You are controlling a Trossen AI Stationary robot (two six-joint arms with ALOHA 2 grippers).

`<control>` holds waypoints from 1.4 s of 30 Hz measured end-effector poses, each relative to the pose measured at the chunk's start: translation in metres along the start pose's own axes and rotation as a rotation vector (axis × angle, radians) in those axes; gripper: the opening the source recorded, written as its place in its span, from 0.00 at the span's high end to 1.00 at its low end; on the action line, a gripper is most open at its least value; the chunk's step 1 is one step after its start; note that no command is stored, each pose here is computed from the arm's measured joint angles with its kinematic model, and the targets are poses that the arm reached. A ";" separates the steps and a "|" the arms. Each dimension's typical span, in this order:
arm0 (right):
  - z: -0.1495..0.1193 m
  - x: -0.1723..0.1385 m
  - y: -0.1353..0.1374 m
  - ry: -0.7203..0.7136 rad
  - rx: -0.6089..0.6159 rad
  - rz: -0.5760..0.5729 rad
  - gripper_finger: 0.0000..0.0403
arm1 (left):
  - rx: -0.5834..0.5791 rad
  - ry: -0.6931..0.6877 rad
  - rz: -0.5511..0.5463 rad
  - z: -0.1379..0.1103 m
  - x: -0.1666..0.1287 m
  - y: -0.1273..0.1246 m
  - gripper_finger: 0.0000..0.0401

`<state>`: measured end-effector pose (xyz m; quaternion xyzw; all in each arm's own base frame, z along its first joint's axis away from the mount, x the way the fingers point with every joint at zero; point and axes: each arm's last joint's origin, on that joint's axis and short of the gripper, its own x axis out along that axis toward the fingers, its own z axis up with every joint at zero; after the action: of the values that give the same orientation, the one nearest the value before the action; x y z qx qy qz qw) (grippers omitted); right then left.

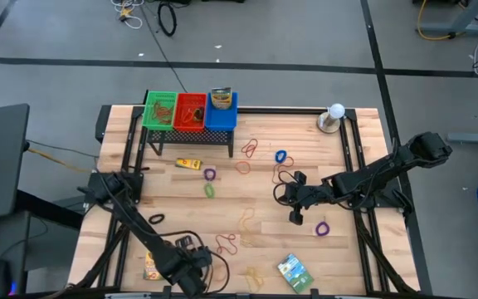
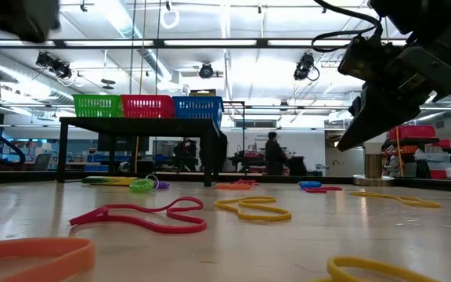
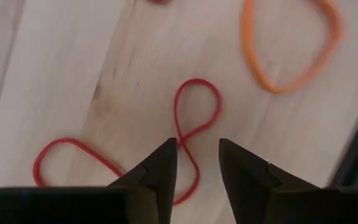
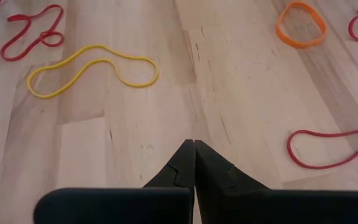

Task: Pick & Place Office Desk Supplies
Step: Put the red rubber band into the green bin on the shelf

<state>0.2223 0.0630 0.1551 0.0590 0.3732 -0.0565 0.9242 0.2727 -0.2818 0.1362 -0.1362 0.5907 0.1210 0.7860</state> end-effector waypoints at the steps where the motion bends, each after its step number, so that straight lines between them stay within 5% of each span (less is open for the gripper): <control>1: 0.000 0.000 0.000 0.000 -0.002 0.000 0.99 | 0.002 0.005 0.013 -0.001 0.003 0.001 0.71; 11: 0.000 0.000 0.000 0.000 -0.023 0.000 0.99 | -0.041 0.003 0.041 0.008 0.009 0.006 0.96; 16: 0.000 0.000 0.000 -0.001 -0.057 -0.001 0.99 | -0.043 -0.049 0.065 0.012 -0.001 0.010 0.99; 26: 0.002 0.000 0.000 -0.022 -0.072 -0.013 0.99 | -0.145 -0.348 -0.079 0.043 -0.102 0.024 0.99; 33: 0.006 0.000 0.001 -0.065 -0.061 -0.012 0.99 | -0.342 -0.670 -0.040 0.079 -0.168 0.074 0.99; 42: 0.007 0.000 0.001 -0.076 -0.054 -0.022 0.99 | -0.553 -0.993 0.158 0.115 -0.243 0.174 0.99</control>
<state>0.2270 0.0630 0.1602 0.0279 0.3397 -0.0588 0.9383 0.2480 -0.0853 0.3882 -0.2190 0.1054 0.3788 0.8930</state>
